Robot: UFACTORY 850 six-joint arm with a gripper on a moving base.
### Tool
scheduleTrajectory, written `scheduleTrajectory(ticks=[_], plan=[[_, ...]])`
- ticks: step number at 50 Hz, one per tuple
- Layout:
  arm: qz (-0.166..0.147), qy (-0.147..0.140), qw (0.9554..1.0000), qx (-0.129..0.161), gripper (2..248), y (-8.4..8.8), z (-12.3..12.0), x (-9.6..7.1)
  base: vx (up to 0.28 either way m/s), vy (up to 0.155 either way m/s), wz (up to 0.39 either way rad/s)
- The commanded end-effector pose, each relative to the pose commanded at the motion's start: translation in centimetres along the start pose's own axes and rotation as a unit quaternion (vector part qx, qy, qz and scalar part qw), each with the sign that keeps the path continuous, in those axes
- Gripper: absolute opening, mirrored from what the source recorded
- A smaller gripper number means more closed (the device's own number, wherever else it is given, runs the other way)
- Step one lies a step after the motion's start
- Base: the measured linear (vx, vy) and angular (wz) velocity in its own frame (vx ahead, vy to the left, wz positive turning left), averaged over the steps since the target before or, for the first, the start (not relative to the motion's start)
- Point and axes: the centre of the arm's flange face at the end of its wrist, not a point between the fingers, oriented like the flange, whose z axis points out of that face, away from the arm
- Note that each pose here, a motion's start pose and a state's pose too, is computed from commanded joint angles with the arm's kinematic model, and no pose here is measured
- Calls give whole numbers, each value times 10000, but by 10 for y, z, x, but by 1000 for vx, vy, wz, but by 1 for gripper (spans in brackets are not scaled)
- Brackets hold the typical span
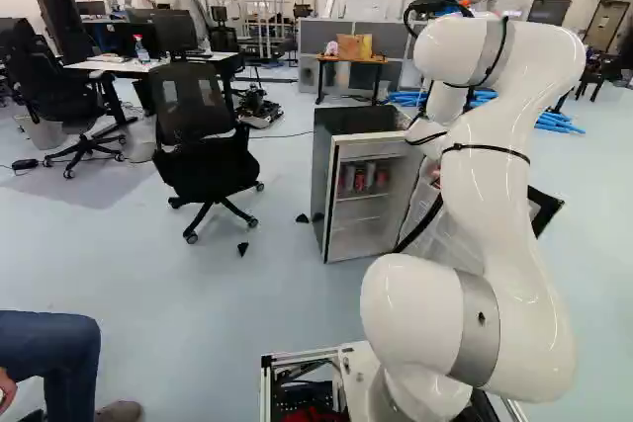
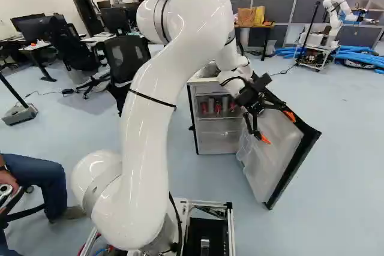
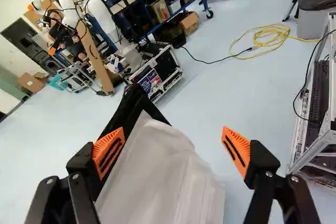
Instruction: Grab a drink from the fridge
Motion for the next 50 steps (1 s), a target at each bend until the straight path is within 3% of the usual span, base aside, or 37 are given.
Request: scheduleTrajectory(ticks=[15,29,39,50], plan=[[-124,6,9998,167,247,6,1,3,0,0,0],[-532,-22,9960,721,247,27,-4,11,0,0,0],[-883,-106,9882,1249,247,43,-9,18,0,0,0],[-1276,-234,9744,1838,247,61,-14,25,0,0,0]])
